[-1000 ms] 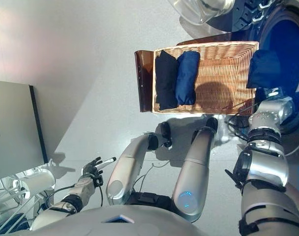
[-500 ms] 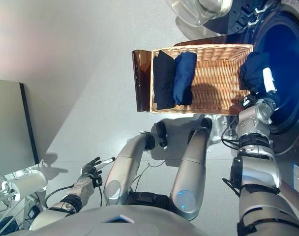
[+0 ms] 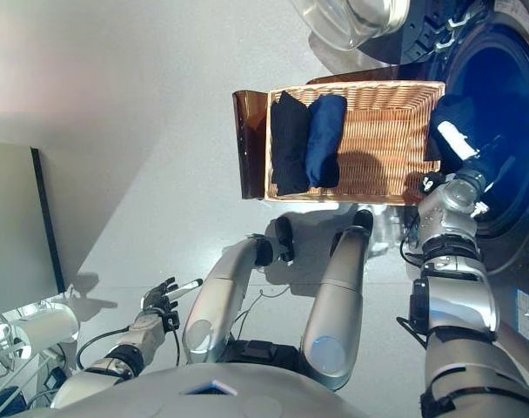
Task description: Pick up the clothes and place them into the washing machine
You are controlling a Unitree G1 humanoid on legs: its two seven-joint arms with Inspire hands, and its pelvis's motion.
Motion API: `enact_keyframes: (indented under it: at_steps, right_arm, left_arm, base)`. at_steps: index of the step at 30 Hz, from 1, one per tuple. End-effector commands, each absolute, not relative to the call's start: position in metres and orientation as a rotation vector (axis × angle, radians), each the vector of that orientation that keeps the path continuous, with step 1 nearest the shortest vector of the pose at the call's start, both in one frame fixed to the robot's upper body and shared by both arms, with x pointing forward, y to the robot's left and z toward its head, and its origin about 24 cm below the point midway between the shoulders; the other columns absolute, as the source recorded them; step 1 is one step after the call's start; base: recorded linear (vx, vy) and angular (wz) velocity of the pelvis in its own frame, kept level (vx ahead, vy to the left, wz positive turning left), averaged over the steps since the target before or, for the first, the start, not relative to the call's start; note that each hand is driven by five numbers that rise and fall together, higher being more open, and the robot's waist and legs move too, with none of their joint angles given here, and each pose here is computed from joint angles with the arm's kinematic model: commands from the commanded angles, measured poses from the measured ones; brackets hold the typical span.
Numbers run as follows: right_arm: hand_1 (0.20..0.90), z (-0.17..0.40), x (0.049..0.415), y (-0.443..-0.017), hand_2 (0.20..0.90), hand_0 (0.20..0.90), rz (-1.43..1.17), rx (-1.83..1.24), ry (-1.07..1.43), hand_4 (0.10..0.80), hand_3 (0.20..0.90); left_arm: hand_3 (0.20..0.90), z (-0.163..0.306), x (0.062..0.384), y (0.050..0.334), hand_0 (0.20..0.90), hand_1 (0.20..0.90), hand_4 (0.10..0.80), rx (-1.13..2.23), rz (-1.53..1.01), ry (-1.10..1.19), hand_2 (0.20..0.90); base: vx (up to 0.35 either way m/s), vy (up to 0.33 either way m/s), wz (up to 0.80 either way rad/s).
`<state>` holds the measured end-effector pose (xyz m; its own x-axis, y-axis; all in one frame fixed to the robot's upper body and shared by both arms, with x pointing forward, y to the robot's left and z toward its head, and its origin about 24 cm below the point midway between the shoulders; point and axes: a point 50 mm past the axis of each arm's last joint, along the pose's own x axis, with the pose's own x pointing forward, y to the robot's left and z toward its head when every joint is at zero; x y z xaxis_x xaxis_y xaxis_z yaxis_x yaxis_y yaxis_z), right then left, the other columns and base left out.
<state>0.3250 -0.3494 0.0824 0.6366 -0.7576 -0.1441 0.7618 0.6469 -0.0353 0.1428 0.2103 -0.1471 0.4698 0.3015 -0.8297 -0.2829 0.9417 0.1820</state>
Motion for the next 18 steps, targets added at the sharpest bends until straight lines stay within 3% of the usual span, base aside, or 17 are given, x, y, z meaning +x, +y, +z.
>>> enact_keyframes:
  at_steps: [1,6,11,18]
  right_arm:
    - [0.900,0.124,0.329,-0.365,0.900,0.900,-0.897,-0.134,0.024,0.800,0.900]
    - [0.900,0.132,0.334,-0.367,0.900,0.900,-0.887,-0.310,0.083,0.800,0.900]
    - [0.900,0.154,0.341,-0.374,0.900,0.900,-0.926,-0.694,0.187,0.800,0.900]
    - [0.900,0.178,0.353,-0.369,0.900,0.900,-0.898,-0.833,0.220,0.800,0.900]
  left_arm:
    - [0.900,-0.146,0.104,0.266,0.900,0.900,0.800,0.184,0.519,1.085,0.900]
    - [0.900,-0.144,0.105,0.268,0.900,0.900,0.800,0.192,0.522,1.075,0.900]
    - [0.900,-0.140,0.112,0.273,0.900,0.900,0.800,0.223,0.524,1.048,0.900]
    - [0.900,-0.138,0.118,0.271,0.900,0.900,0.800,0.220,0.508,1.014,0.900]
  base:
    - [0.000,0.000,0.00]
    - [0.000,0.000,0.00]
    - [0.000,0.000,0.00]
    - [0.000,0.000,0.00]
